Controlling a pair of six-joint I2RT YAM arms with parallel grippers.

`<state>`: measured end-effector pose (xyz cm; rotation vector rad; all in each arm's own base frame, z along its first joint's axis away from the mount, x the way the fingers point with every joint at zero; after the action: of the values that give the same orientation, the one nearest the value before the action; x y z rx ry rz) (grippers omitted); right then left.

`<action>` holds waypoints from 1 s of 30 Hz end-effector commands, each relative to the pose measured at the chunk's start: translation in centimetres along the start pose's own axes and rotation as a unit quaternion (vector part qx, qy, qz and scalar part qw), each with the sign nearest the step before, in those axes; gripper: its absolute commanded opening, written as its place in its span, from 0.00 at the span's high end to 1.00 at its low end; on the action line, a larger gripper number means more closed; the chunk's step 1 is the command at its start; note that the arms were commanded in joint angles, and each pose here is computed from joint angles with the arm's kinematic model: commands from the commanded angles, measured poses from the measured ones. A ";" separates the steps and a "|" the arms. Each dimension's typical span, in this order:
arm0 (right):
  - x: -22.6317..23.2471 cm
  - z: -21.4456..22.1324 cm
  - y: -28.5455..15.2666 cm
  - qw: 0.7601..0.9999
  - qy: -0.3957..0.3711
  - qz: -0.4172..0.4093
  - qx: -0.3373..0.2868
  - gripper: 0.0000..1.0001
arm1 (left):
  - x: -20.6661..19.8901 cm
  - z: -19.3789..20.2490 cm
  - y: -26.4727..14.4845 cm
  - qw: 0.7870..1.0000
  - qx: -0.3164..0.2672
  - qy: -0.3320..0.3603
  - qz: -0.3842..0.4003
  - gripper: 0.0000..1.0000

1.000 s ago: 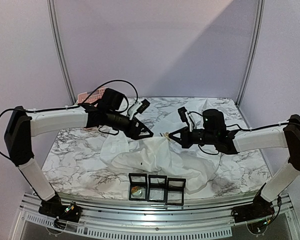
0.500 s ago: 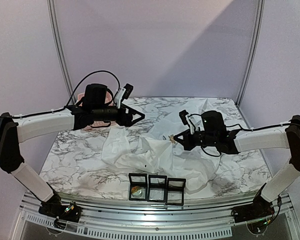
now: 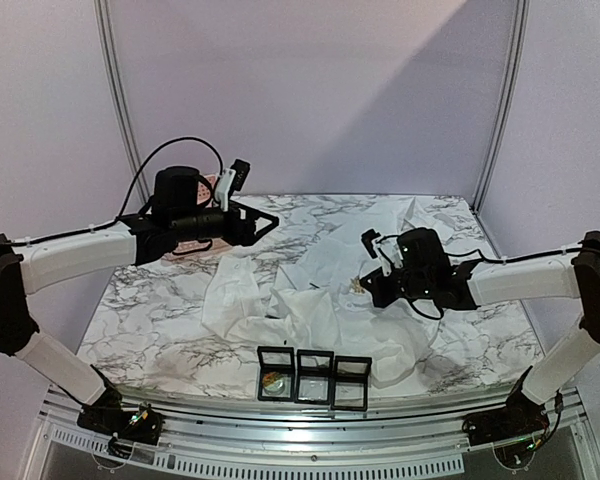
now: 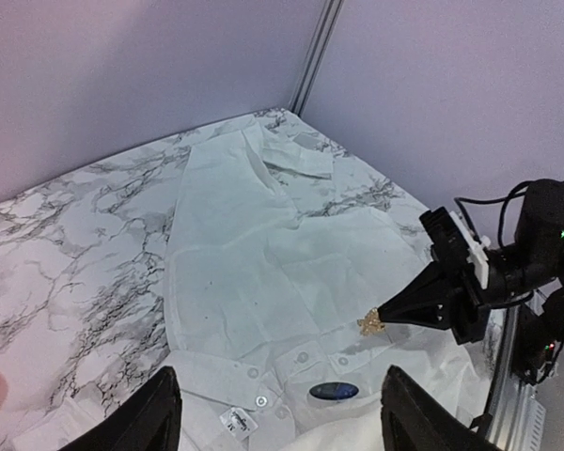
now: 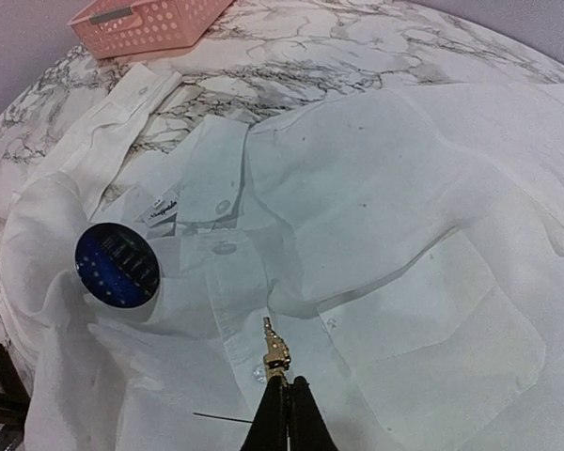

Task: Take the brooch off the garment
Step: Remove the brooch from the flattened clothing, then pass from the right arm to the left

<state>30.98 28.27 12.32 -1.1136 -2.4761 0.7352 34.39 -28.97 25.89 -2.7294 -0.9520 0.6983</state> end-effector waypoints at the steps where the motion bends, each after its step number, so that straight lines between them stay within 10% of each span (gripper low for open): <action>1: -0.1 -4.8 -3.0 0.997 0.028 0.009 -0.074 1.00 | -0.1 -1.2 -1.1 1.000 -0.016 0.006 -0.004 0.27; 10: 1.9 -10.8 -7.7 0.983 0.045 -0.117 -0.131 1.00 | -5.3 -1.9 -1.8 0.996 0.012 0.000 0.088 0.27; 30: 8.6 -10.4 -8.8 0.924 0.113 -0.366 -0.008 1.00 | -12.7 5.4 -0.8 0.951 0.127 -0.072 0.271 0.31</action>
<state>26.37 32.39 27.08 -0.3048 -2.4865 0.3122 25.04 -34.62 26.76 -2.7556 -0.2600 0.9924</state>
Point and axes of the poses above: each gripper's point midway between its finger pads, its own y axis out along the fingers, its own x axis along the line the jaws close on, z = x × y, the point moved 2 cm from there along -y, back along the fingers, and after that the axes turned 5 degrees about -y, right-handed, at the moved point
